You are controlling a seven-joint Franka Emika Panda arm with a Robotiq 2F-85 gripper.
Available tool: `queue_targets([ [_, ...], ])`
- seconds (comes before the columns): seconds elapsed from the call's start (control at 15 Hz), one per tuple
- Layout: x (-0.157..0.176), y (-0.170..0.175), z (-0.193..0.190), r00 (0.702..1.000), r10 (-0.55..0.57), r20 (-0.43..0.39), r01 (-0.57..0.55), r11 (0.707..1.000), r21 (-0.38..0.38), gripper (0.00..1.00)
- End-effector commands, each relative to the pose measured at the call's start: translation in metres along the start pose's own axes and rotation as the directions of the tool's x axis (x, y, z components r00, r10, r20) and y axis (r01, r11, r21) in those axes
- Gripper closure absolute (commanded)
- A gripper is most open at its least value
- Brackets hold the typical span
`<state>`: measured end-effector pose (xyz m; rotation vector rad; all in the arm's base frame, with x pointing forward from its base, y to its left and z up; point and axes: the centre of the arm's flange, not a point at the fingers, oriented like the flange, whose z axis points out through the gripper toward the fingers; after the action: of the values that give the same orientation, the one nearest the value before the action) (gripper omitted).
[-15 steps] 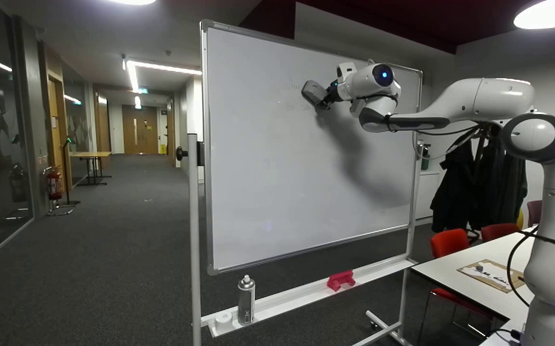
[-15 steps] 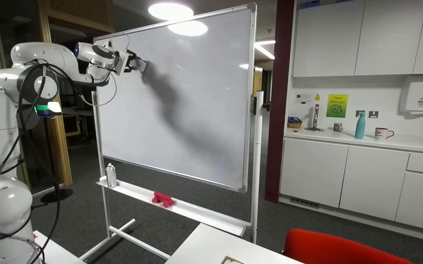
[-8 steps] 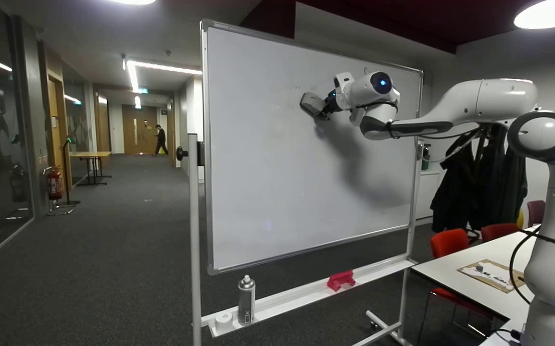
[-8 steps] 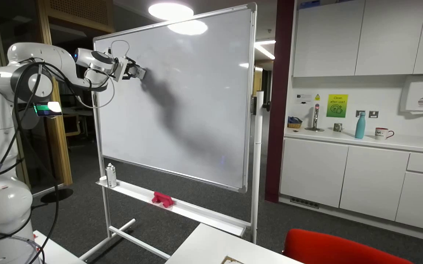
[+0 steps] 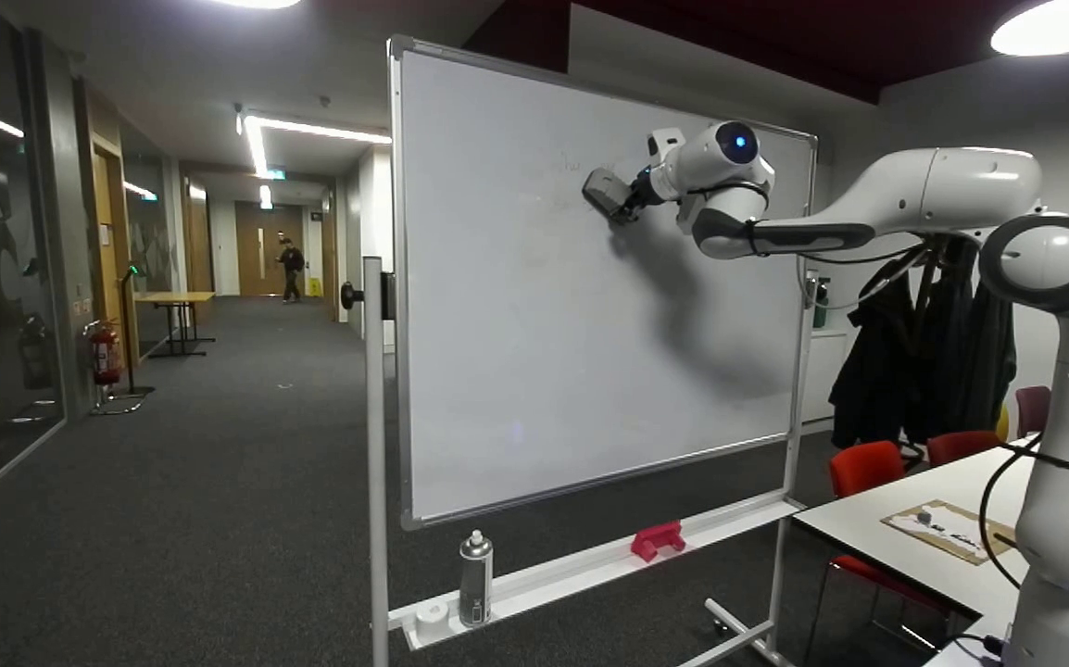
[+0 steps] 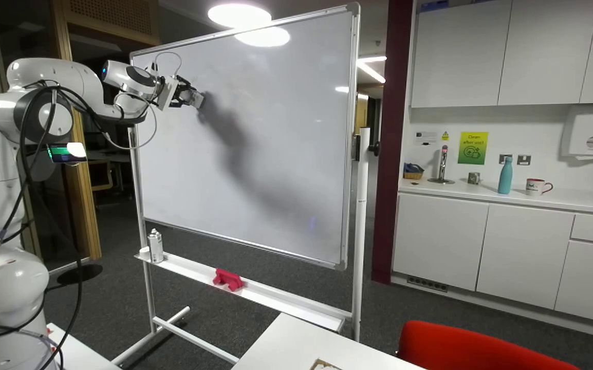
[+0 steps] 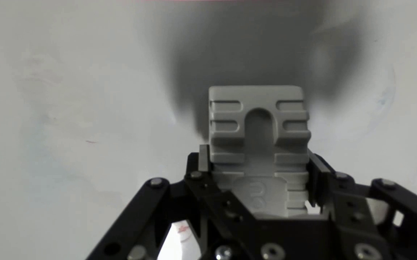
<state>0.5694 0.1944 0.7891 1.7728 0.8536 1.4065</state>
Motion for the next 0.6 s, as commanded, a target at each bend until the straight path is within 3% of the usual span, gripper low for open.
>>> queue_targets([
  [0.0, 0.007, 0.046, 0.004, 0.999, 0.035, 0.033, -0.034, 0.999, -0.035, 0.65],
  [0.33, 0.008, 0.084, -0.003, 0.994, 0.104, 0.046, -0.101, 0.993, -0.064, 0.65],
  [0.53, 0.006, 0.082, -0.001, 0.992, 0.108, 0.063, -0.104, 0.992, -0.065, 0.65],
])
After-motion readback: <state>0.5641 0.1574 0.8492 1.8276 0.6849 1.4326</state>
